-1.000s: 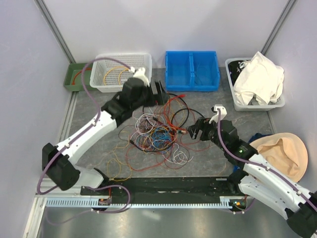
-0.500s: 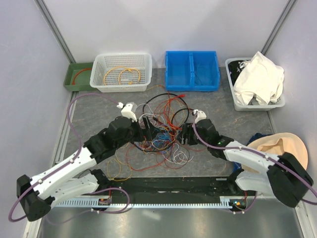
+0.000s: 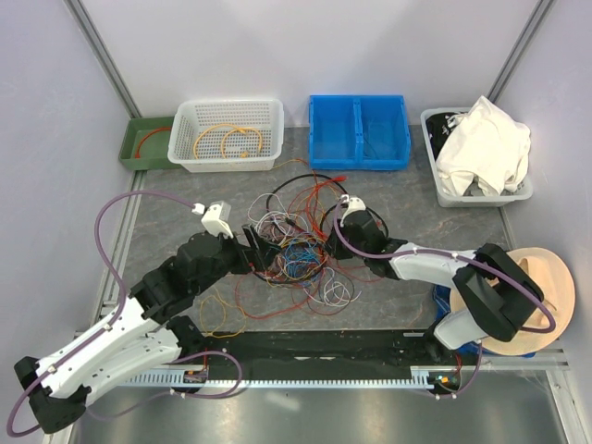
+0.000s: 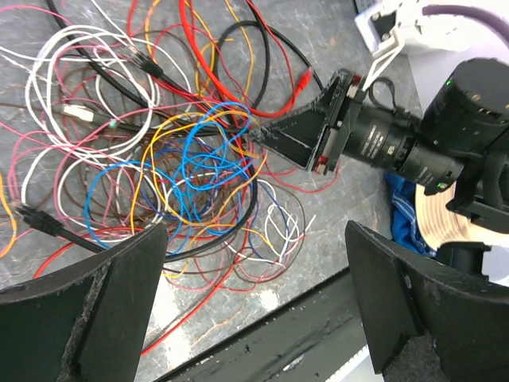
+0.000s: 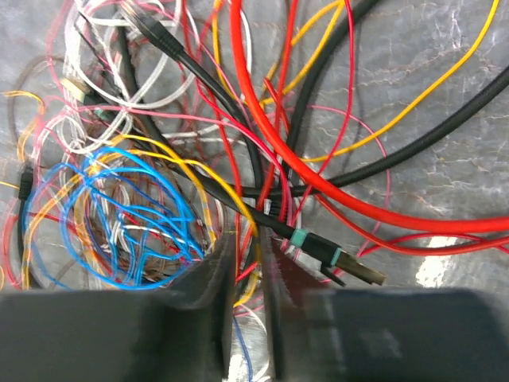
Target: Untangle the cables
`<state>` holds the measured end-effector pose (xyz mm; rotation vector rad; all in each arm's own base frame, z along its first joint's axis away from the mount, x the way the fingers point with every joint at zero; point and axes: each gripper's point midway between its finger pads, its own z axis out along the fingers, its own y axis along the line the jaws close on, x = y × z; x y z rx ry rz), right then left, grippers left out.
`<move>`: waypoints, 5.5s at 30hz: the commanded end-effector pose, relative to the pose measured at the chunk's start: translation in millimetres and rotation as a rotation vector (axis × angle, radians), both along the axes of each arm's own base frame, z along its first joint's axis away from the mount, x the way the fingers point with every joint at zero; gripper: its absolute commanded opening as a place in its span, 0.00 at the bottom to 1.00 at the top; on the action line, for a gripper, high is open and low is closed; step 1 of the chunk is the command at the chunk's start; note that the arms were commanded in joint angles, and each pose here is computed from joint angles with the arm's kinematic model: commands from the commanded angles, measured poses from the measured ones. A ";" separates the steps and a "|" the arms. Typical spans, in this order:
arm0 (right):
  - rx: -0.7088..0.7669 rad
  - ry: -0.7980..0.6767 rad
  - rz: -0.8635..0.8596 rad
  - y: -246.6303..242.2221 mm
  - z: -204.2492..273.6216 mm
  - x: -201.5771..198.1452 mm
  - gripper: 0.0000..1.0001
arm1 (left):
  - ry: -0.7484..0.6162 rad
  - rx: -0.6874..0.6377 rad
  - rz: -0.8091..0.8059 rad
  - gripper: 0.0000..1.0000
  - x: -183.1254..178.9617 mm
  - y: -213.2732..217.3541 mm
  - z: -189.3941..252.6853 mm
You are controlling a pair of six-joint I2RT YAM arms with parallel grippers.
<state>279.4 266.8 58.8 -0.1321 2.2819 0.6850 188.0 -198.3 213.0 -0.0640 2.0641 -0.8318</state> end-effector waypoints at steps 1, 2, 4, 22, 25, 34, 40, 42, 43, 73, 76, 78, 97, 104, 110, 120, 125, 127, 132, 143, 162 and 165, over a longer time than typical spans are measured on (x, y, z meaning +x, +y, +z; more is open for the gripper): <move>0.059 -0.082 -0.018 8.6 30.1 14.0 0.11 | 0.002 0.027 0.045 1.00 2.6 9.2 -4.9; 0.066 -0.095 -0.021 7.7 36.3 13.2 0.09 | -0.006 0.029 0.057 1.00 3.9 11.4 -3.3; 0.078 -0.147 -0.032 3.6 64.5 13.4 0.01 | -0.030 0.023 0.081 1.00 6.2 16.4 3.4; 0.277 -0.473 0.061 -23.7 330.4 -45.8 0.00 | -0.590 -0.192 -0.009 1.00 17.7 1.5 149.9; 0.291 -0.477 0.073 -26.9 339.2 -53.2 0.00 | -0.701 -0.254 -0.109 1.00 12.2 -20.5 159.3; 0.296 -0.475 0.090 -37.3 344.2 -67.7 0.00 | -0.873 -0.348 -0.337 1.00 -7.6 -62.0 155.7; 0.314 -0.471 0.120 -36.7 344.7 -75.7 0.00 | -0.855 -0.286 -0.369 0.99 7.3 -82.4 149.5; 0.322 -0.474 0.128 -36.8 346.8 -78.2 0.00 | -0.837 -0.257 -0.374 1.00 15.9 -90.4 142.6; 0.325 -0.473 0.129 -37.1 347.6 -78.9 0.00 | -0.831 -0.247 -0.374 1.00 18.9 -93.6 140.5; 0.188 -0.522 -0.087 -90.8 308.9 -68.0 0.92 | -0.291 -0.036 0.237 0.02 229.9 7.4 171.6; 0.172 -0.528 -0.115 -97.7 297.5 -66.5 0.91 | -0.275 0.056 0.357 0.02 273.8 35.9 158.3; 0.152 -0.514 -0.124 -98.3 283.0 -64.4 0.91 | -0.265 0.134 0.434 0.02 300.8 59.0 146.4; 0.063 -0.398 -0.093 -66.9 199.0 -39.4 0.91 | -0.094 0.252 0.613 0.97 440.4 154.0 75.9; 0.072 -0.360 -0.078 -58.4 186.8 -38.8 0.91 | -0.188 0.184 0.562 0.99 382.4 129.7 147.0; 0.099 -0.337 -0.123 -57.5 169.1 -34.5 0.90 | -0.190 0.113 0.342 1.00 272.5 53.4 140.6; 0.017 -0.264 -0.110 -38.9 119.1 -16.7 0.96 | -0.082 0.116 0.102 1.00 109.2 2.4 42.7; 0.088 -0.214 -0.036 1.5 98.6 -5.5 0.93 | -0.068 0.085 0.105 1.00 68.2 22.0 17.2; 0.085 -0.206 -0.030 11.0 93.2 2.2 0.91 | -0.083 0.069 0.110 1.00 57.1 29.6 20.8; -0.001 -0.173 -0.028 31.2 56.9 28.5 0.84 | -0.059 0.050 0.083 1.00 37.8 34.1 13.0; -0.016 -0.216 -0.019 48.2 74.8 48.6 0.04 | -0.102 0.071 0.129 1.00 29.1 53.0 15.3; 0.237 -0.447 0.114 12.3 362.5 -43.5 0.00 | -0.701 -0.390 -0.038 1.00 29.5 10.5 134.5; 0.259 -0.447 0.118 7.5 369.8 -50.5 0.00 | -0.869 -0.439 -0.032 1.00 18.6 19.3 158.2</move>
